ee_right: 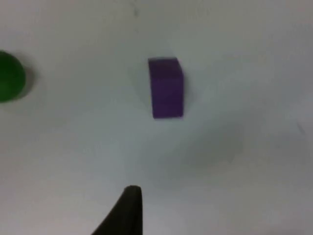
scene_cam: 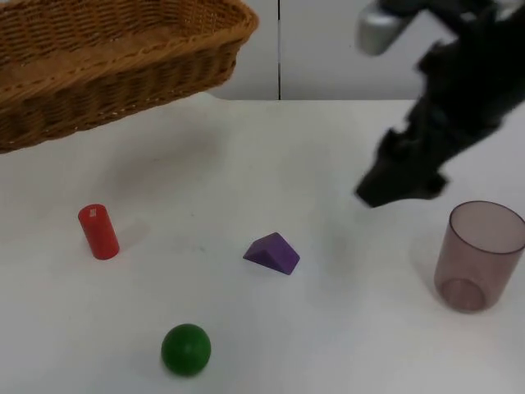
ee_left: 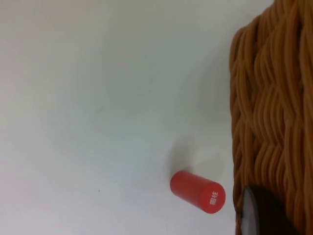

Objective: Pick up the basket with the left hand and place the triangular block into the basket with the right hand.

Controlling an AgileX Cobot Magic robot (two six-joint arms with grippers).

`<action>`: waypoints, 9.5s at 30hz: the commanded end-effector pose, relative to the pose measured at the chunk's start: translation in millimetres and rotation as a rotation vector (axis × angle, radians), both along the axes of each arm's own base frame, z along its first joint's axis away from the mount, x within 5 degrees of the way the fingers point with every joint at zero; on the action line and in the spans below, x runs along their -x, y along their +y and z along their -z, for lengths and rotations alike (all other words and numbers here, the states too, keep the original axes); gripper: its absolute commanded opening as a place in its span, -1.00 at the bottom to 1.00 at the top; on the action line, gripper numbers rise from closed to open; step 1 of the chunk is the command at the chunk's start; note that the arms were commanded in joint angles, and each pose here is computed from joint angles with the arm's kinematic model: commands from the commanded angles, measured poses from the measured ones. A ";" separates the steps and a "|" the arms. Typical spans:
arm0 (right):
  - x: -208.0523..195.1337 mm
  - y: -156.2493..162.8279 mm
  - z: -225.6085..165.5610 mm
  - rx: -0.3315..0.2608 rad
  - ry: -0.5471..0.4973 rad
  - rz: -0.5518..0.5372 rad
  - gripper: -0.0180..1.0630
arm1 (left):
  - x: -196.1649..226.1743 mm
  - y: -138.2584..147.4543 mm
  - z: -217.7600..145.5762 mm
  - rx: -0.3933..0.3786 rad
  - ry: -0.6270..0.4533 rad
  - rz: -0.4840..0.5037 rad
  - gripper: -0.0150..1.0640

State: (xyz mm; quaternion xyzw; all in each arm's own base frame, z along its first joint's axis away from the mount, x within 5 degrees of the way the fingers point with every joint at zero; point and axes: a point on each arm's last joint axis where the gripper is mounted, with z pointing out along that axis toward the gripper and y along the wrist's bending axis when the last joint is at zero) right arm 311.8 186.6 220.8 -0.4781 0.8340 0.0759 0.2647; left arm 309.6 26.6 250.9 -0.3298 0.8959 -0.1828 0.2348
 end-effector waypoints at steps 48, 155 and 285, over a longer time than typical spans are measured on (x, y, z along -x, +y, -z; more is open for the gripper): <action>-59.9 94.2 132.1 0.015 0.159 -0.113 0.87 | -1.8 1.5 -4.2 0.008 -0.039 -0.031 -0.98; -31.7 85.4 -53.0 -0.254 -0.047 0.210 0.96 | 11.6 -95.6 -2.0 0.023 0.016 0.393 -0.98; 113.2 -173.5 -225.0 -0.354 -0.450 0.769 0.96 | -72.7 -141.4 29.4 -0.200 -0.287 0.601 0.97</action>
